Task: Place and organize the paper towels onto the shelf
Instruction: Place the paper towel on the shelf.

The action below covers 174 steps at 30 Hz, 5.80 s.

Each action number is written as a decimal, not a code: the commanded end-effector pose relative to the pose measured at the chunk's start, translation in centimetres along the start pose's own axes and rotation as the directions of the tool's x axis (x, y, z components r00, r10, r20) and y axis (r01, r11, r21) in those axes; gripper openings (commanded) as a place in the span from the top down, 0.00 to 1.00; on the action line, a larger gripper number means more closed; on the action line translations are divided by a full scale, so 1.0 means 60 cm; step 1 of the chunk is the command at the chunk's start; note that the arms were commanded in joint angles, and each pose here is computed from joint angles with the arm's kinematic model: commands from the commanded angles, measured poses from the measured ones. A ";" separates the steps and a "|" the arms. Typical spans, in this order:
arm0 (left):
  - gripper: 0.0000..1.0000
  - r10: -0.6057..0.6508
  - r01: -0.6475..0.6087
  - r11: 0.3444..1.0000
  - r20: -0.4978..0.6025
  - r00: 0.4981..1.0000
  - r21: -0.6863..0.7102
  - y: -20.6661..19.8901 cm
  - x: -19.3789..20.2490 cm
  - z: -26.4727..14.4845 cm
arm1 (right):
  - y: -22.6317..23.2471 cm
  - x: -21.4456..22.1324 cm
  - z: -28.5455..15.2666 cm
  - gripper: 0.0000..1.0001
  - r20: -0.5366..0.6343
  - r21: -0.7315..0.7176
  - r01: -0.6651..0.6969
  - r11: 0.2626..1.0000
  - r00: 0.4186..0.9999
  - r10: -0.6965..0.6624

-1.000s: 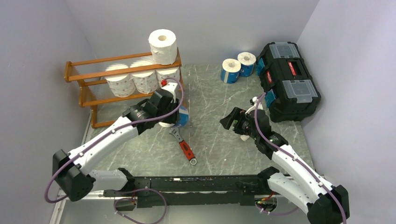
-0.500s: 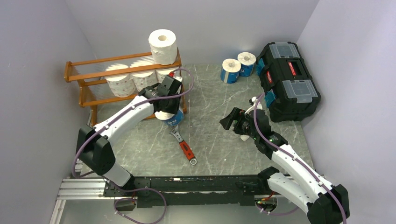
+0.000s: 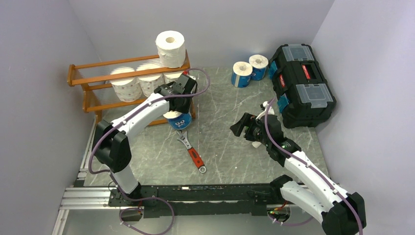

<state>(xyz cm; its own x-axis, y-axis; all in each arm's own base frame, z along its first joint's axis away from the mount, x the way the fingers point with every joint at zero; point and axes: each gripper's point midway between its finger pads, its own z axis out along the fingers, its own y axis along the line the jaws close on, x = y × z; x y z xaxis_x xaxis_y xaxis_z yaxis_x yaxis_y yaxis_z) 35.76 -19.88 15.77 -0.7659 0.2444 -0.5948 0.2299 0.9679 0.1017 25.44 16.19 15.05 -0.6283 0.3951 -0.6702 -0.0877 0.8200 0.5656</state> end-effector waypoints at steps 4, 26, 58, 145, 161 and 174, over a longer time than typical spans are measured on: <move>0.75 0.025 -0.023 0.997 0.027 0.999 -0.080 0.016 -0.020 0.023 | 0.013 -0.027 0.001 0.13 0.055 -0.020 0.023 1.000 0.998 -0.022; 0.62 0.002 0.016 0.980 0.087 0.996 -0.200 0.051 -0.044 0.068 | 0.012 -0.021 0.004 0.13 0.038 -0.020 0.017 1.000 0.999 -0.017; 0.07 -0.440 0.228 0.892 0.633 0.637 0.390 0.036 0.050 -0.155 | 0.014 -0.017 0.014 0.13 0.028 -0.034 0.029 0.999 0.999 -0.028; 0.32 -0.630 0.505 0.773 0.375 0.680 0.383 0.039 -0.005 0.159 | -0.008 -0.004 -0.001 0.13 0.027 0.002 0.047 0.999 0.999 -0.047; 0.32 -0.639 0.489 0.760 0.357 0.681 0.429 0.022 -0.008 0.159 | -0.010 -0.002 0.003 0.13 0.018 0.011 0.046 0.999 0.999 -0.046; 0.27 -0.644 0.480 0.759 0.394 0.656 0.440 0.038 -0.004 0.107 | -0.010 -0.014 0.001 0.13 0.039 0.027 0.048 0.999 0.998 -0.049</move>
<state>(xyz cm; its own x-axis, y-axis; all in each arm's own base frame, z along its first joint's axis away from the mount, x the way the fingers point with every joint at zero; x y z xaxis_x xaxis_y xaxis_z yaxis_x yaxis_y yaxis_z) 40.58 -18.18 7.52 -0.4834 -0.4496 -0.7511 0.0226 0.8513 -0.5242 25.27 15.96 14.15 -0.6339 0.3614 -0.6838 -0.1020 0.8373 0.5371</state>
